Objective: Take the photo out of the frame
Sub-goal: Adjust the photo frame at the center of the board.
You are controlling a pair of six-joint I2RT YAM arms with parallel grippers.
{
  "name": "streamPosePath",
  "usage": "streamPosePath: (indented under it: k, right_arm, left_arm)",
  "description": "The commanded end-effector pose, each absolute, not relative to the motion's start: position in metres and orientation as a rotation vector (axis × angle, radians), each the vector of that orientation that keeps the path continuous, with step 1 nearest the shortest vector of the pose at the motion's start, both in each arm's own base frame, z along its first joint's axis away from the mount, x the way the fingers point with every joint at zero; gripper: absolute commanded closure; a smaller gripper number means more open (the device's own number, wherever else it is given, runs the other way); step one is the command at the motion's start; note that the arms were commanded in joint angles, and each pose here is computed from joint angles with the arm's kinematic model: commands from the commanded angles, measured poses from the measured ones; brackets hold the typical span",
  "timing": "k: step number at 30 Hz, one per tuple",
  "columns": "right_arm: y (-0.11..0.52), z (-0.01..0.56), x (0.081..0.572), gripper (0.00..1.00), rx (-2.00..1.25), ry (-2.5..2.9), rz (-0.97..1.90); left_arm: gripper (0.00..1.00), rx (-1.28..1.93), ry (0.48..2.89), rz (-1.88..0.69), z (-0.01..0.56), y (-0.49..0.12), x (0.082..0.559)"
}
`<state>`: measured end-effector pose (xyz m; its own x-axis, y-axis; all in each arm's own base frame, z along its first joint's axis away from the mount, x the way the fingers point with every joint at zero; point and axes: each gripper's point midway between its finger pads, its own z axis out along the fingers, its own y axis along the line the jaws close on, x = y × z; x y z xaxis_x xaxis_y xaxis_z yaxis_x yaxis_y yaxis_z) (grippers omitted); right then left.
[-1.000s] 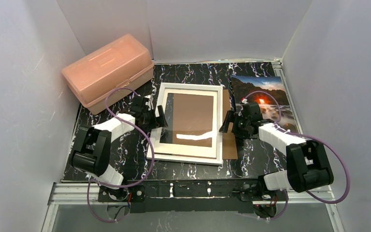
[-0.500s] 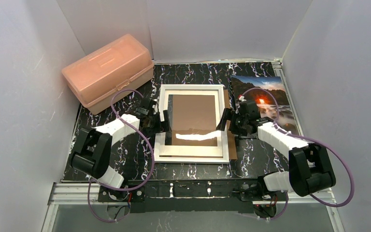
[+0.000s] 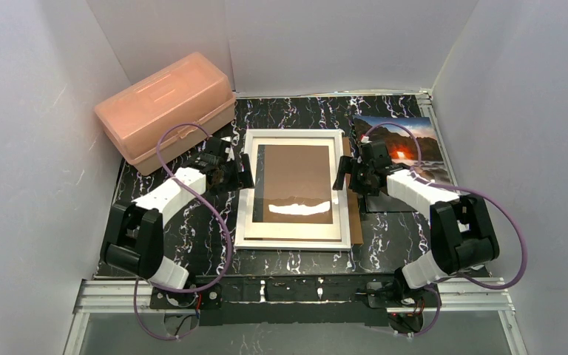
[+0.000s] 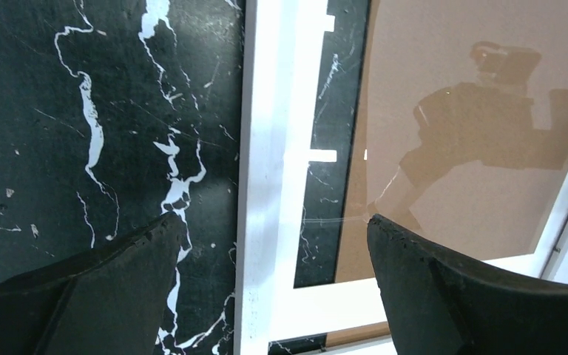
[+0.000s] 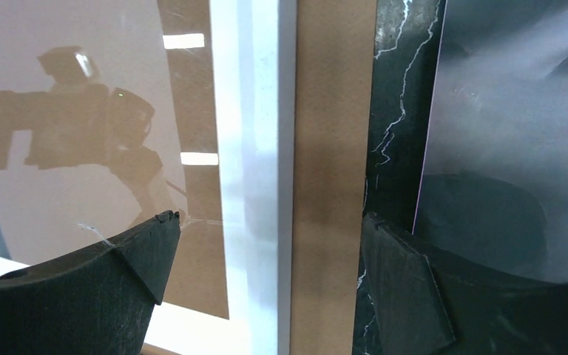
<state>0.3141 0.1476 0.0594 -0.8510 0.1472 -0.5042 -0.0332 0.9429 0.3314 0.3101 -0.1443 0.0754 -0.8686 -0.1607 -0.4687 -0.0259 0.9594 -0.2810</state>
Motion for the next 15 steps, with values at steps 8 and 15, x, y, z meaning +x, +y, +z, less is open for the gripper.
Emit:
streamPosePath:
  k: [8, 15]
  right_arm:
    - [0.147, 0.046, 0.323, 0.01, 0.087, 2.598, 0.469]
    - [0.179, 0.04, 0.307, 0.01, 0.099, 2.624, 0.775]
  left_arm:
    - [0.09, -0.191, 2.673, -0.47, 0.048, -0.159, 0.32]
    - [0.22, -0.244, 2.688, -0.696, 0.035, -0.188, 0.315]
